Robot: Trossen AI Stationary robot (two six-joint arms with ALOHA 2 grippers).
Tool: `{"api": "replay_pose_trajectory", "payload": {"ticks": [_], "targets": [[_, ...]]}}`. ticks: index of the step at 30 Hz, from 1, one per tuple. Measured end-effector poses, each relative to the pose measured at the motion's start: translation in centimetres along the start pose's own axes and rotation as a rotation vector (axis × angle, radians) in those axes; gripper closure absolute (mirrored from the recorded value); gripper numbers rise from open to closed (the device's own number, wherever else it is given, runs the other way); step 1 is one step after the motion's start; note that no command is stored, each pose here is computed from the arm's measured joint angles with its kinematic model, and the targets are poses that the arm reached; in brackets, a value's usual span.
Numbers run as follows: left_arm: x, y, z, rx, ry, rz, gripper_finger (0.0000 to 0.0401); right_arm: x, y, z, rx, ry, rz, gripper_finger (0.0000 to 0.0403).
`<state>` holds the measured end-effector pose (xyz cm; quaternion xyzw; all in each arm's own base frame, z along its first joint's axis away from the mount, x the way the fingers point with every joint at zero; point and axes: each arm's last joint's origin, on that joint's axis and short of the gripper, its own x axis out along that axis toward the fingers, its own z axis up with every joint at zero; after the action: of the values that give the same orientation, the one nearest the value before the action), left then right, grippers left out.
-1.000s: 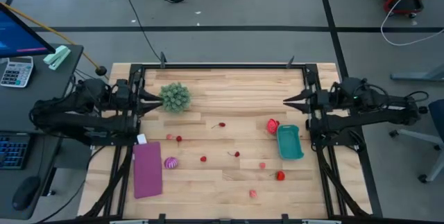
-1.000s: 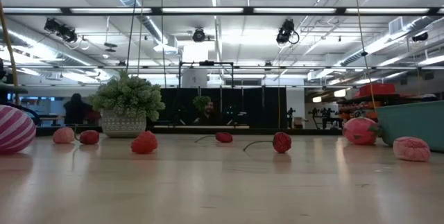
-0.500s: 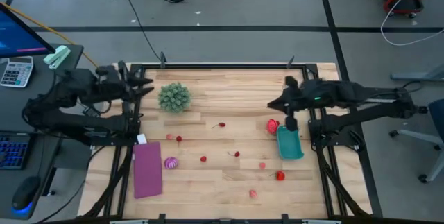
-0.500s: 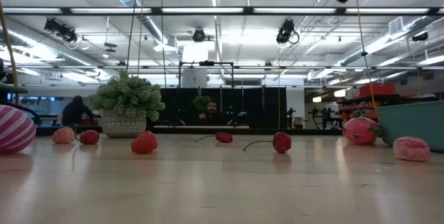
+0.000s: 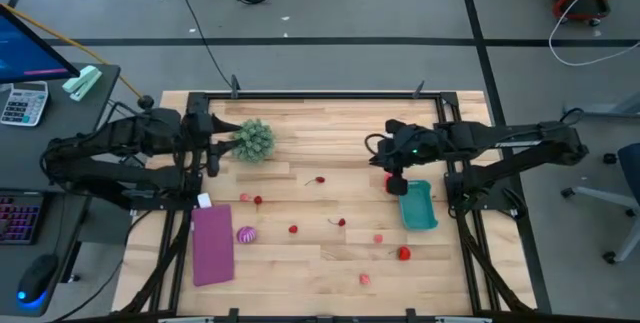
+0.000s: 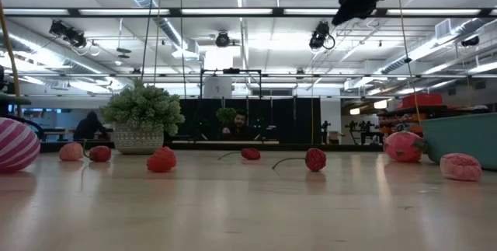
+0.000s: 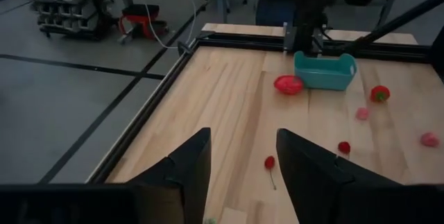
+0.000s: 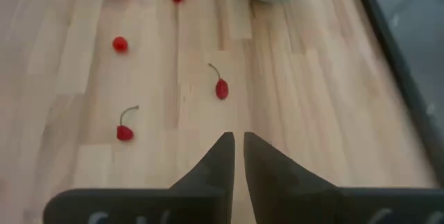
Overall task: Pick and placing Produce into tupperware
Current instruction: Put the red cherry into the green bin
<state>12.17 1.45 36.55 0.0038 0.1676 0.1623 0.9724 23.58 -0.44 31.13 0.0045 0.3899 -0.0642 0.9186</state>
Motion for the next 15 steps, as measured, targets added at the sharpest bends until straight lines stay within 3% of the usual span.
{"api": "replay_pose_trajectory", "payload": {"ticks": [6, 15], "targets": [[-0.2, 0.1, 0.0, -0.002, -0.009, 0.015, 0.0246, 2.1, -1.2, -0.1, 0.163, 0.062, -0.100, 0.0347], [-0.3, 0.1, 0.0, -0.006, -0.011, 0.015, 0.0264, 2.3, -4.2, -0.4, 0.330, 0.069, -0.274, 0.0322]]}}
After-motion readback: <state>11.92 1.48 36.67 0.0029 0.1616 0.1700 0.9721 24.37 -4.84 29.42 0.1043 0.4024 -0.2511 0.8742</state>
